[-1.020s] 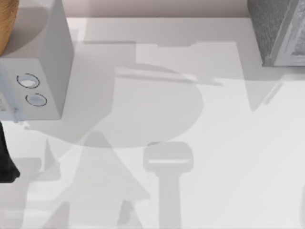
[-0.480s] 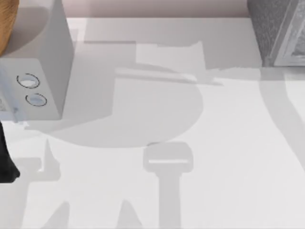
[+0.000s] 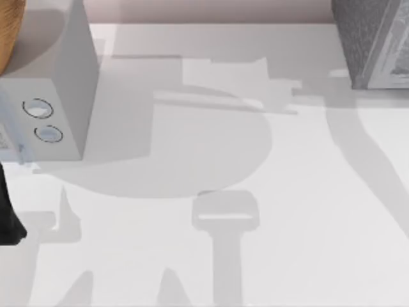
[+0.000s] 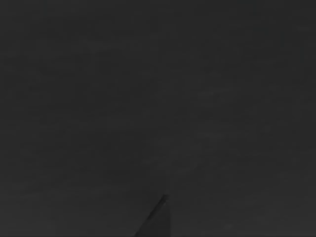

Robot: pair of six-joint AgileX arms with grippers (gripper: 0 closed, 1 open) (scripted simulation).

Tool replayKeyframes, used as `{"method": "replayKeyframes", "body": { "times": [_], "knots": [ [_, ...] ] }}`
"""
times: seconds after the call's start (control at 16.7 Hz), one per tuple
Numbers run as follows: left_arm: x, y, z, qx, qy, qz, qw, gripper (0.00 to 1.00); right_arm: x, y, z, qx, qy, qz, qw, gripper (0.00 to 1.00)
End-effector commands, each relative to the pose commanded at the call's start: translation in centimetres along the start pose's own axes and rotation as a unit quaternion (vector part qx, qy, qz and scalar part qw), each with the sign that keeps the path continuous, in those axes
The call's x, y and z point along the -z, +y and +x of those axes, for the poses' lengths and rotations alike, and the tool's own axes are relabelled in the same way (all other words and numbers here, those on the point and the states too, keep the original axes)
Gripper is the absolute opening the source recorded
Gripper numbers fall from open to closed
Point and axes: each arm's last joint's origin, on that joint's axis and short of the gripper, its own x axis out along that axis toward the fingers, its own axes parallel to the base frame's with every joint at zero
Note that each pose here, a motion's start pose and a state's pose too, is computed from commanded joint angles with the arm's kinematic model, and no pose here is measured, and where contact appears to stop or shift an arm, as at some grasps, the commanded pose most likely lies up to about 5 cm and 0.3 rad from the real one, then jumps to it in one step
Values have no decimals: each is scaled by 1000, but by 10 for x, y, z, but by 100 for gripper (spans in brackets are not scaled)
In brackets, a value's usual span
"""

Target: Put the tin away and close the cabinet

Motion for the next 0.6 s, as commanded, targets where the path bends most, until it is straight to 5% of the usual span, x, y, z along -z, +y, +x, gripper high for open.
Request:
{"method": "replayKeyframes", "body": {
  "times": [0.6],
  "knots": [
    [0, 0, 0, 0, 0, 0, 1000, 100, -6, -10, 43, 18, -9, -1, 1000, 100]
  ]
}}
